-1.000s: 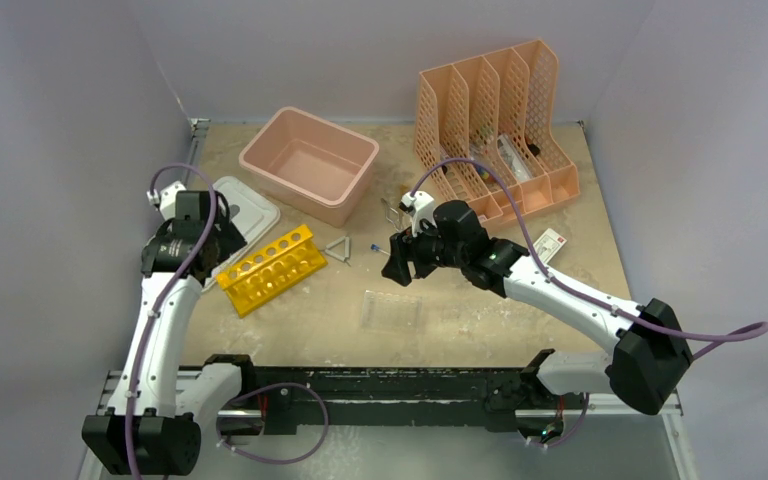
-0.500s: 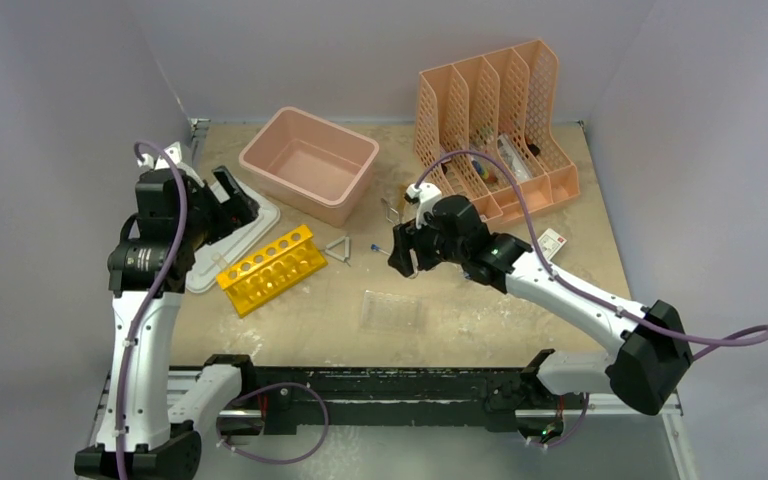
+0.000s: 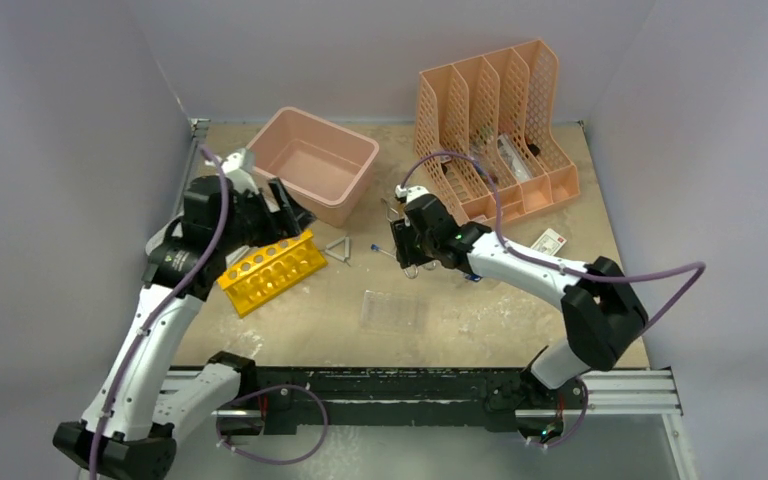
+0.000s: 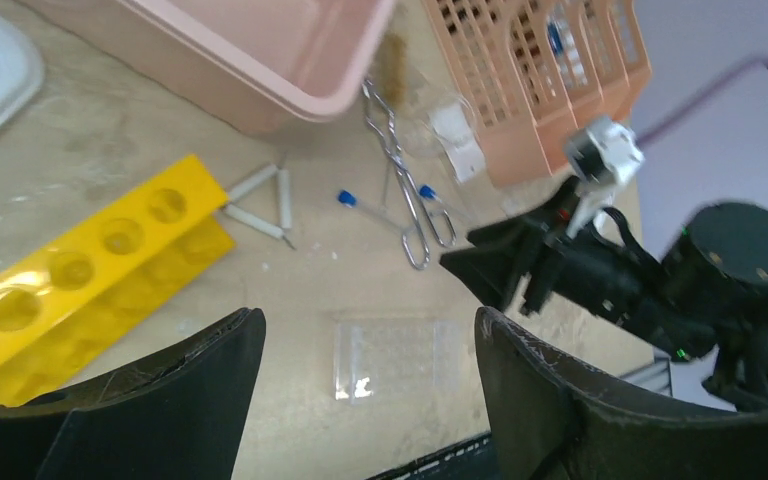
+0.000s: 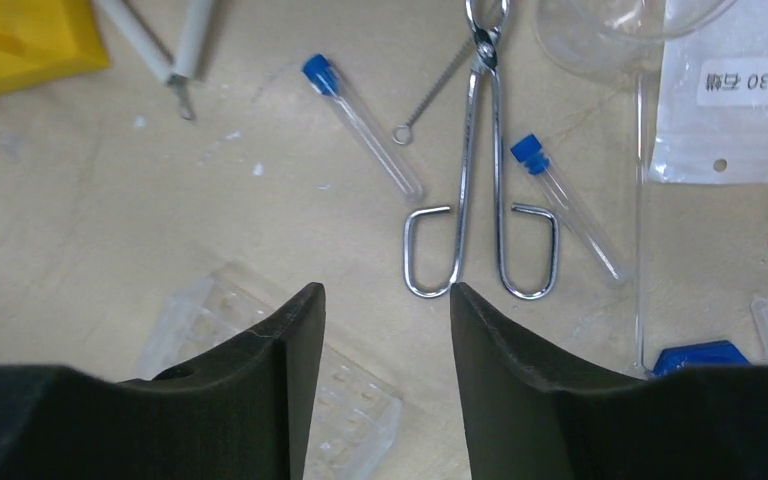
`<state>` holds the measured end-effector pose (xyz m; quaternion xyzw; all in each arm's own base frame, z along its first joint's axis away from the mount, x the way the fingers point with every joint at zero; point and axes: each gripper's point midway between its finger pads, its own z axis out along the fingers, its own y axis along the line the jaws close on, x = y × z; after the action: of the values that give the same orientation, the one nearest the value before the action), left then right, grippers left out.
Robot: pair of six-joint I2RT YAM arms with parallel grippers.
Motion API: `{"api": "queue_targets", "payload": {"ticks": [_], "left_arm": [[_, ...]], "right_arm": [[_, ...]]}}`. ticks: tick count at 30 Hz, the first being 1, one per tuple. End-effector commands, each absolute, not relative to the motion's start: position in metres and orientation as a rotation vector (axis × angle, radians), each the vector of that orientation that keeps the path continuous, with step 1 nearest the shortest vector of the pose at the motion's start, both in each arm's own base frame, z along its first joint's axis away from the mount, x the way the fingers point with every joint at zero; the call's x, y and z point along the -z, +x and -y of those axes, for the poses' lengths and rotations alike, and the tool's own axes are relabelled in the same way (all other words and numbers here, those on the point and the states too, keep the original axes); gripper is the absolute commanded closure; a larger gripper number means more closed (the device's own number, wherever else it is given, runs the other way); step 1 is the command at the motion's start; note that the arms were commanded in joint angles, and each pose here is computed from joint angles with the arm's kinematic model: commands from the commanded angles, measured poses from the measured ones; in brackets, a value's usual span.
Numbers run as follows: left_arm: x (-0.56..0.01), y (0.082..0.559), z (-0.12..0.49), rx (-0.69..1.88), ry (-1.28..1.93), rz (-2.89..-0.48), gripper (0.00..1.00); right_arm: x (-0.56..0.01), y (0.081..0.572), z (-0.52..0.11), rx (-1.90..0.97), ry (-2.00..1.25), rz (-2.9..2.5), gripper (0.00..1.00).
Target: Organize the chemistry lab equipment
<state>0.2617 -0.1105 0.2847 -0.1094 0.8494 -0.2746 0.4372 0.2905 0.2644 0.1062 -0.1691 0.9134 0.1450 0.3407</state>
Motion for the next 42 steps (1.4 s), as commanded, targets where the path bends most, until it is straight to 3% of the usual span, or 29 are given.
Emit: {"api": "queue_targets", "payload": {"ticks": [1,7,20,28,42], "left_arm": [[-0.292,0.272,0.144,0.692,-0.224,-2.060,0.25],[-0.274,0.279,0.162,0.611,-0.224,-2.099,0.29],[-0.237,0.279,0.193,0.583,-0.269,-2.149,0.37],[-0.224,0.276,0.181,0.518,-0.346,-2.149,0.42],[-0.206,0.262,0.172,0.507,-0.385,-2.188,0.45]], "right_arm": [[-0.104,0.305,-0.258,-0.268,-0.402,-2.373,0.51],[-0.084,0.312,-0.254,-0.192,-0.427,-2.376,0.59],[-0.080,0.349,-0.270,-0.144,-0.473,-2.317,0.54],[-0.074,0.343,-0.313,-0.345,-0.773,-2.266,0.55],[-0.033,0.354,-0.327,-0.272,-0.919,-2.368,0.60]]}}
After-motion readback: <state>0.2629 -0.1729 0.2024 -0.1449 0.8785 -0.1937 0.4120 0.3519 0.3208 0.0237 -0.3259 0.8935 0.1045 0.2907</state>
